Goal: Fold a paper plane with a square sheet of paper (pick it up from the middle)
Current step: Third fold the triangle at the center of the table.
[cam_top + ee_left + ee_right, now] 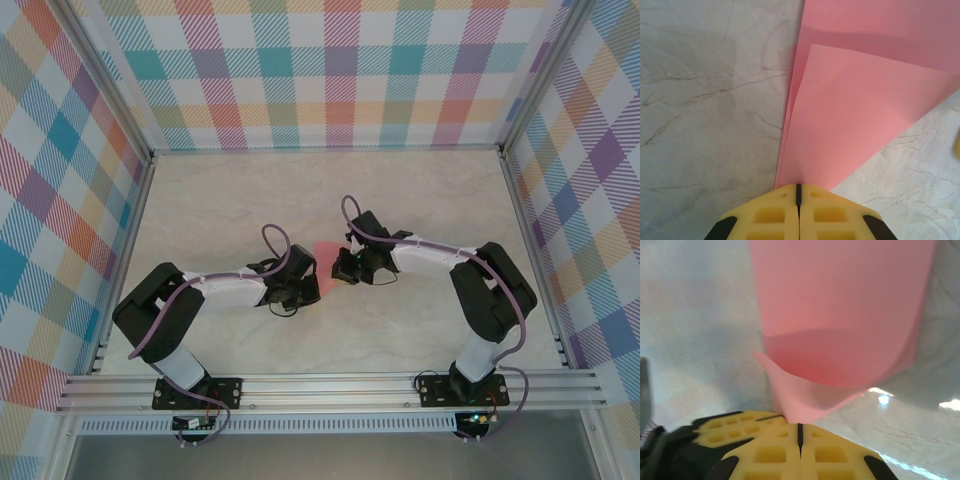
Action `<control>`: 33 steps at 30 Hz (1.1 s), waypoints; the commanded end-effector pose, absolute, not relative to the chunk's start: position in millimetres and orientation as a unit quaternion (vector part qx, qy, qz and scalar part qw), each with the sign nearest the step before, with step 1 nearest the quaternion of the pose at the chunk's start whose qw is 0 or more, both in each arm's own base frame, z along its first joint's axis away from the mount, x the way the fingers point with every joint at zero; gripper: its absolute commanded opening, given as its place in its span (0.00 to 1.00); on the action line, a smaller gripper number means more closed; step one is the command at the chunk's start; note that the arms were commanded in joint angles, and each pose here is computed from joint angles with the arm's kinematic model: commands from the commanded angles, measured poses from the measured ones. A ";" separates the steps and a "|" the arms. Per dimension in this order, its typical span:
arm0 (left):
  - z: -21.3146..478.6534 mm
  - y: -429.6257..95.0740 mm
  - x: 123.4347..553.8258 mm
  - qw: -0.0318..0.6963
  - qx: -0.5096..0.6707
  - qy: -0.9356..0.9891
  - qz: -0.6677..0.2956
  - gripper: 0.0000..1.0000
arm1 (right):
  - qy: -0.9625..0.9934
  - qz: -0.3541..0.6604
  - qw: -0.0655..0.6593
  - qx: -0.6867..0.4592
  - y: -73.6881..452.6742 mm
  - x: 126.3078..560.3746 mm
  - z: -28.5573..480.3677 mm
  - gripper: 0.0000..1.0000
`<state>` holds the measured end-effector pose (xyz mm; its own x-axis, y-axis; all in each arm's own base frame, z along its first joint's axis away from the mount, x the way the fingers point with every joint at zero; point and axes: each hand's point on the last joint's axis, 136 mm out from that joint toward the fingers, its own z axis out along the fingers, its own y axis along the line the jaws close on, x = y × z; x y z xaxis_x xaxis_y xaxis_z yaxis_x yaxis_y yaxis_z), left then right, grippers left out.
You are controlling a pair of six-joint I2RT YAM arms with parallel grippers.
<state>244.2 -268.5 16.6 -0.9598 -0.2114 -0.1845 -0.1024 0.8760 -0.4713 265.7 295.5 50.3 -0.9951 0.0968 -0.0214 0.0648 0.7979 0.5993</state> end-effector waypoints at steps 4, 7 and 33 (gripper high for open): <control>-22.0 -239.3 220.5 0.077 -0.082 0.982 -0.151 0.01 | 0.940 0.342 -0.004 0.014 310.4 252.4 42.9 0.02; -21.5 -240.3 220.4 0.076 -0.081 0.982 -0.151 0.01 | 0.936 0.351 -0.009 0.004 318.3 251.7 42.0 0.02; -22.1 -227.2 216.9 0.076 -0.083 0.987 -0.119 0.00 | 0.953 0.304 -0.004 -0.002 306.9 271.3 8.0 0.03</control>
